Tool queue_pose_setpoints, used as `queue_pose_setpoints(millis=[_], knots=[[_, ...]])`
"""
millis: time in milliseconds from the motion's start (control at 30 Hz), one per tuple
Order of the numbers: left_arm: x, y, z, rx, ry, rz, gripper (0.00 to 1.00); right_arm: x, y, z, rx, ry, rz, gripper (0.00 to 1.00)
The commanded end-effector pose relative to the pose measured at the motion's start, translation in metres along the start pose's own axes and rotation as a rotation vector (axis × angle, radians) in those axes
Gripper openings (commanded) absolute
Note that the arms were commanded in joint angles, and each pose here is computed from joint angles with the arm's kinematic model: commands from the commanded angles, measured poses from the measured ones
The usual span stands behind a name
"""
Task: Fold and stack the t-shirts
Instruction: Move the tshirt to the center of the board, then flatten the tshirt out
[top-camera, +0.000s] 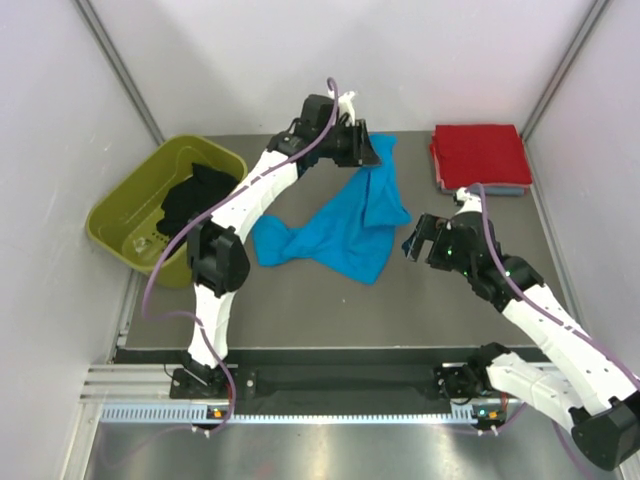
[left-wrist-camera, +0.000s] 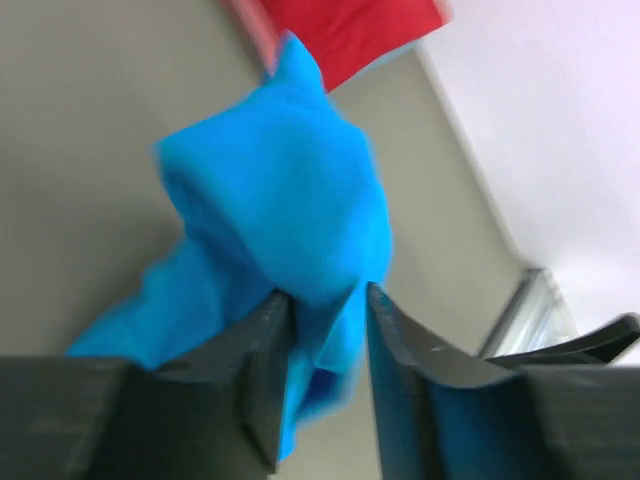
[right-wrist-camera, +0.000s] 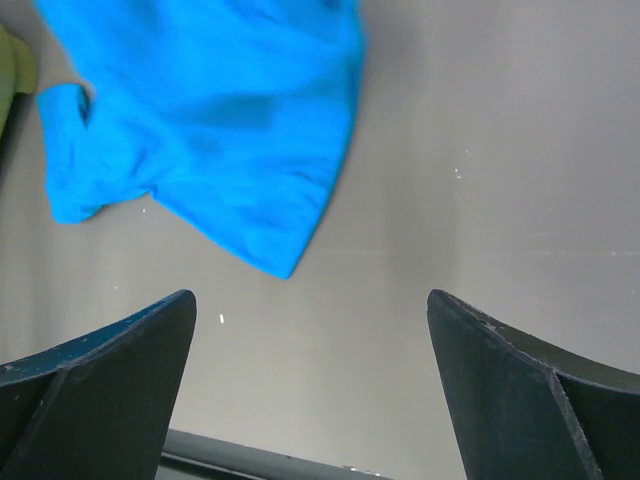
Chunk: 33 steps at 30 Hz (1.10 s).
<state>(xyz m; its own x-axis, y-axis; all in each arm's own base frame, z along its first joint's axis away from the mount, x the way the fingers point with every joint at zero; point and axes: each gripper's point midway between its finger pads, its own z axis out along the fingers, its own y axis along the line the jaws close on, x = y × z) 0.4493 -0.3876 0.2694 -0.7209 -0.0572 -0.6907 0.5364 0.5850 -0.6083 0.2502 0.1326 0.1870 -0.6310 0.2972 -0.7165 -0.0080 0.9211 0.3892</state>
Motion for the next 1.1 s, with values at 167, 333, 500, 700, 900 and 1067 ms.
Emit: queue_pose_setpoints(millis=[167,333,500,700,900,1067], knots=[[0.047,0.047,-0.093,-0.395,0.053,0.087,0.47,0.027,-0.007,0.022,0.044,0.067,0.095,0.96],[0.109,0.077,-0.147,-0.555,0.099,0.077,0.51,0.045,0.006,0.048,-0.018,0.136,0.124,0.87],[0.160,0.066,-0.179,-0.496,0.161,0.017,0.50,0.072,0.010,0.077,-0.025,0.205,0.188,0.73],[0.173,0.065,-0.206,-0.508,0.075,0.005,0.50,0.108,0.024,0.109,-0.045,0.267,0.259,0.68],[0.189,0.061,-0.217,-0.473,0.027,-0.017,0.50,0.116,0.029,0.134,-0.007,0.229,0.245,0.53],[0.204,0.052,-0.218,-0.400,0.026,-0.040,0.49,0.111,0.028,0.137,0.015,0.199,0.268,0.21]])
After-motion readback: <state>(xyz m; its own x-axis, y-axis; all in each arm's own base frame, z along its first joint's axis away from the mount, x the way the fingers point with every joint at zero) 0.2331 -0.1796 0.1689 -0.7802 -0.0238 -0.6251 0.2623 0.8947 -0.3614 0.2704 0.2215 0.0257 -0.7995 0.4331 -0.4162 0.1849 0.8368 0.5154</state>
